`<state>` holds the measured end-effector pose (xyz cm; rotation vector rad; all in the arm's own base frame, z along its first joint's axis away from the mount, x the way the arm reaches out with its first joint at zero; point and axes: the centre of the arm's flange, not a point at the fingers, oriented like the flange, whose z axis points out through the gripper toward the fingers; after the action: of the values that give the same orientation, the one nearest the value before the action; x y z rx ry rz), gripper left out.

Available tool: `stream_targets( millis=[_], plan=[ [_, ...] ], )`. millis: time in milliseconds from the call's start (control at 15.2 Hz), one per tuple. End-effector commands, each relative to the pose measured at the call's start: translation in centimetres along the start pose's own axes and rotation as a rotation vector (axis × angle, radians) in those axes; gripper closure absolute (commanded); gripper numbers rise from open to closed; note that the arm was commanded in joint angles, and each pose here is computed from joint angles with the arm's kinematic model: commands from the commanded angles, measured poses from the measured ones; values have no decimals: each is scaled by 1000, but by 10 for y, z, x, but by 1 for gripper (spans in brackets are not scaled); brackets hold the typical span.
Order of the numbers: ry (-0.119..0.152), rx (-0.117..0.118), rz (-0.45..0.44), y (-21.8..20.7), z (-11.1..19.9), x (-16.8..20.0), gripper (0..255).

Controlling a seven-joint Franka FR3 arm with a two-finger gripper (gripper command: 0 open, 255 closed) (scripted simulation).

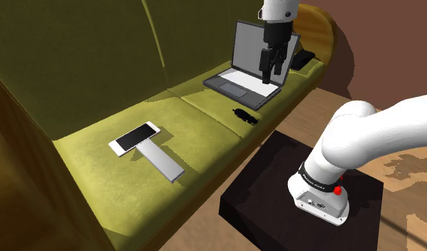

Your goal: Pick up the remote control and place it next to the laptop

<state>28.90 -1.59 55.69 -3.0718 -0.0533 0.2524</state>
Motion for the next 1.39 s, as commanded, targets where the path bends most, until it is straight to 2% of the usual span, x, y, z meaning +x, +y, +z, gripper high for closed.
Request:
stream_targets(
  millis=[0,1320],
  plan=[
    [0,0,0,0,0,0,0],
    [83,-45,52,-212,104,118,0]
  ],
)
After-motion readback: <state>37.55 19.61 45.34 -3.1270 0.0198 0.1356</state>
